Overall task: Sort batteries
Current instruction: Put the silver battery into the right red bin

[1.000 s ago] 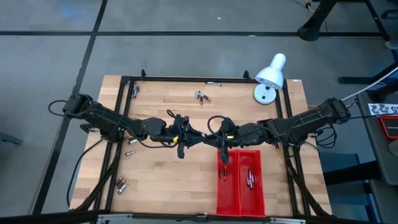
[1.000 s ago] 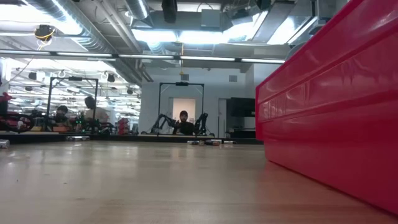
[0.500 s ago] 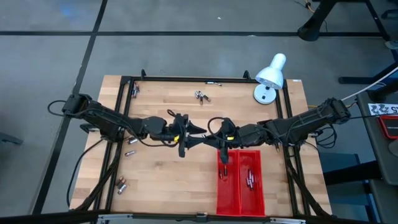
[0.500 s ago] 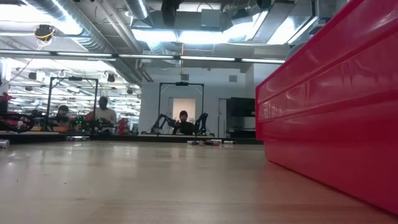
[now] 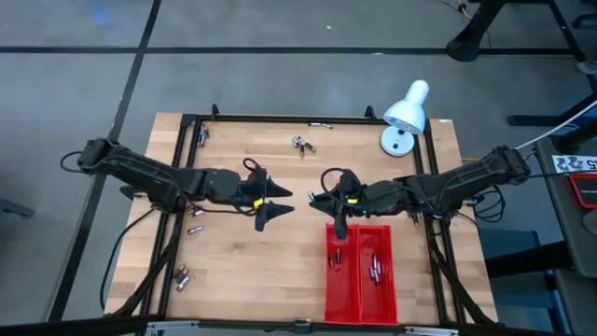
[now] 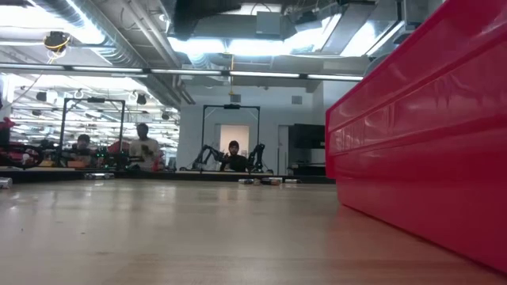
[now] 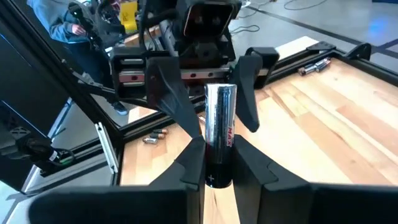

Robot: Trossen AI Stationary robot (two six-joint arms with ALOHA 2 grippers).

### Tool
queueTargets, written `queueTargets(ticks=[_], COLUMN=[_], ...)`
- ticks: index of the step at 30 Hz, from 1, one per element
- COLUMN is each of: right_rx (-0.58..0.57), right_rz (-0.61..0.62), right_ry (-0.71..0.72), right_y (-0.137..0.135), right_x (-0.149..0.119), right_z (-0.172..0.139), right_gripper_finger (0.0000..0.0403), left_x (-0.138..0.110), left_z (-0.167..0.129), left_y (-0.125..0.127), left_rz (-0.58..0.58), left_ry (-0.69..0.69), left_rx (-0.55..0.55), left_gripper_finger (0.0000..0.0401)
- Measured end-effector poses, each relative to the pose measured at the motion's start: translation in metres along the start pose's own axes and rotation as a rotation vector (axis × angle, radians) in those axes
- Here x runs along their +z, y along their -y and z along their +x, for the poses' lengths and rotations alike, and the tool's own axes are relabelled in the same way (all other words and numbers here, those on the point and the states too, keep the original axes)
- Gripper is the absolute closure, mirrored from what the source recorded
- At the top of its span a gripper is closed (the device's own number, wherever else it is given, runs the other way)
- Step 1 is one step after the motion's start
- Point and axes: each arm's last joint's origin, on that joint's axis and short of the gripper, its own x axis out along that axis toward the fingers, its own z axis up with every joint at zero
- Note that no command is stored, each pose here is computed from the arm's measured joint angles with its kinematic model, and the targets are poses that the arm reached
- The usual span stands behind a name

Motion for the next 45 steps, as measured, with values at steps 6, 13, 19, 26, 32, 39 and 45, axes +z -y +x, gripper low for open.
queueTargets(ticks=[6, 13, 19, 26, 32, 39, 45], right_rx=[0.002, 0.010, 0.010, 0.010, 0.017, 0.017, 0.017], right_rz=[-0.001, -0.002, -0.002, -0.002, -0.003, -0.003, -0.012], right_ry=[0.001, -0.002, -0.003, -0.004, -0.008, -0.008, -0.008], right_y=[-0.0001, -0.0003, -0.0004, -0.0003, -0.0005, -0.0005, -0.0005], right_x=[0.0003, 0.0002, 0.0001, -0.0001, -0.0003, -0.0003, -0.0004], right_z=[-0.0002, -0.0002, -0.0001, 0.0000, 0.0001, 0.0001, 0.0002], right_gripper_finger=[0.0356, 0.0356, 0.0356, 0.0356, 0.0356, 0.0356, 0.0356], left_x=[-0.0052, -0.0070, -0.0069, -0.0068, -0.0068, -0.0068, -0.0069], left_z=[-0.0004, -0.0007, -0.0007, -0.0007, -0.0007, -0.0007, -0.0006], left_y=[0.0042, 0.0067, 0.0066, 0.0067, 0.0067, 0.0067, 0.0066], left_rz=[-0.022, -0.039, -0.048, -0.056, -0.056, -0.055, -0.052], left_ry=[-0.030, -0.037, -0.036, -0.035, -0.035, -0.035, -0.034], left_rx=[-0.008, -0.017, -0.016, -0.017, -0.016, -0.016, -0.014], left_gripper_finger=[0.0157, 0.0157, 0.0157, 0.0157, 0.0157, 0.0157, 0.0157])
